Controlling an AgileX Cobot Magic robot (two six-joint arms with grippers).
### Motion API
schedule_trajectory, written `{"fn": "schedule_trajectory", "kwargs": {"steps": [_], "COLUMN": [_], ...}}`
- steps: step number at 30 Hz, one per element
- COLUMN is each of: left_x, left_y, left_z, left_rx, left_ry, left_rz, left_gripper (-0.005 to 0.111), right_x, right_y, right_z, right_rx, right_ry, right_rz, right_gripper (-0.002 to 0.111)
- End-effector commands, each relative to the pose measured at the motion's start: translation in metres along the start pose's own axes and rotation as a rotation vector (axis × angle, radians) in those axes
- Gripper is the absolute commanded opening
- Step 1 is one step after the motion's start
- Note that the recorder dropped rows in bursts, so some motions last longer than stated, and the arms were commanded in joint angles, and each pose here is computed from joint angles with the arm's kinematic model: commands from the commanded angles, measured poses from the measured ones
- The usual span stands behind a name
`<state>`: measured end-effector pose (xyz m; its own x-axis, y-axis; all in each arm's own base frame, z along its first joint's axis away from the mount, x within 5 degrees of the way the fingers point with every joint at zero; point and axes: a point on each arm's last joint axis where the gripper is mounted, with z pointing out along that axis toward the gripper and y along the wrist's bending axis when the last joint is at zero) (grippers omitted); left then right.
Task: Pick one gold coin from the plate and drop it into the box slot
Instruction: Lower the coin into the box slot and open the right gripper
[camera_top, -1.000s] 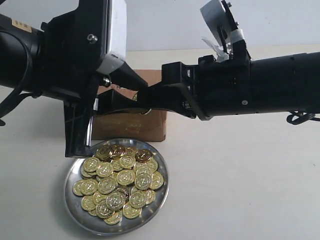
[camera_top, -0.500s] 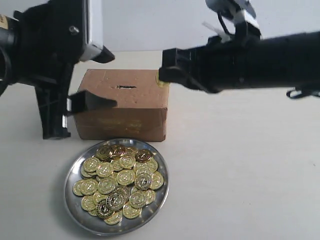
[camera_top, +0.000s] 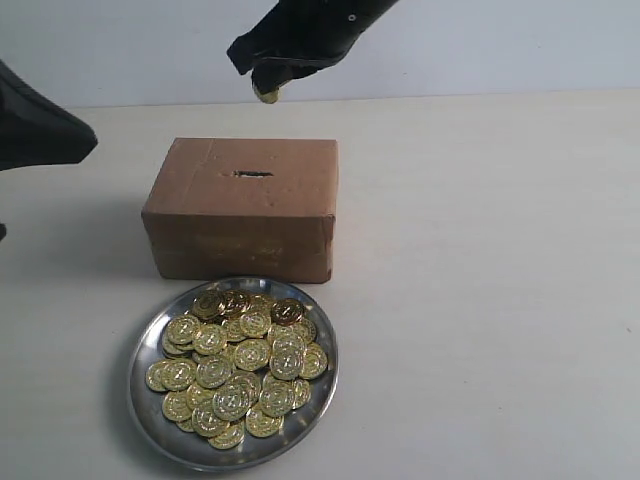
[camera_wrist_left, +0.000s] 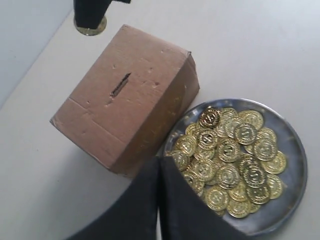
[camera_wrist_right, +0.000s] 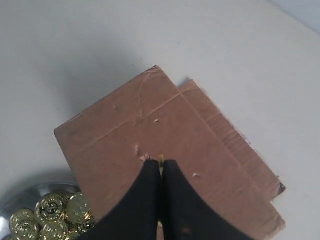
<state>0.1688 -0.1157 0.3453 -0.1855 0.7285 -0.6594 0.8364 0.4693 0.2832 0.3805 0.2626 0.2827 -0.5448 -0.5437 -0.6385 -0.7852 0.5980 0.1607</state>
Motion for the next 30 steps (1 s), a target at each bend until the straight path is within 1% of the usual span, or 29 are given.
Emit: {"fn": "schedule_trajectory", "kwargs": {"steps": [1, 2, 5, 8, 16, 23, 30], "left_x": [0.005, 0.006, 0.006, 0.006, 0.005, 0.005, 0.005], "left_y": [-0.008, -0.009, -0.010, -0.010, -0.010, -0.010, -0.010], "left_z": [-0.016, -0.019, -0.023, -0.025, -0.025, -0.025, -0.025], "left_rx": [0.027, 0.024, 0.017, 0.013, 0.013, 0.014, 0.014], "left_ry": [0.020, 0.014, 0.002, -0.004, -0.007, -0.008, -0.008], "left_rz": [-0.049, -0.047, -0.045, -0.043, -0.044, -0.046, -0.046], "left_gripper": [0.000, 0.000, 0.000, 0.000, 0.000, 0.000, 0.000], "right_x": [-0.015, -0.016, -0.015, -0.008, 0.002, 0.010, 0.011], "right_y": [-0.007, -0.008, -0.014, -0.017, -0.021, -0.018, -0.018], "right_z": [0.015, 0.020, 0.033, 0.046, 0.067, 0.078, 0.079], "right_rx": [-0.035, -0.049, -0.049, -0.069, -0.111, -0.204, -0.206], "right_ry": [0.083, 0.100, 0.102, 0.129, 0.152, 0.171, 0.177], "right_rz": [-0.094, -0.129, -0.159, -0.255, -0.323, -0.391, -0.405], "right_gripper": [0.000, 0.000, 0.000, 0.000, 0.000, 0.000, 0.000]}}
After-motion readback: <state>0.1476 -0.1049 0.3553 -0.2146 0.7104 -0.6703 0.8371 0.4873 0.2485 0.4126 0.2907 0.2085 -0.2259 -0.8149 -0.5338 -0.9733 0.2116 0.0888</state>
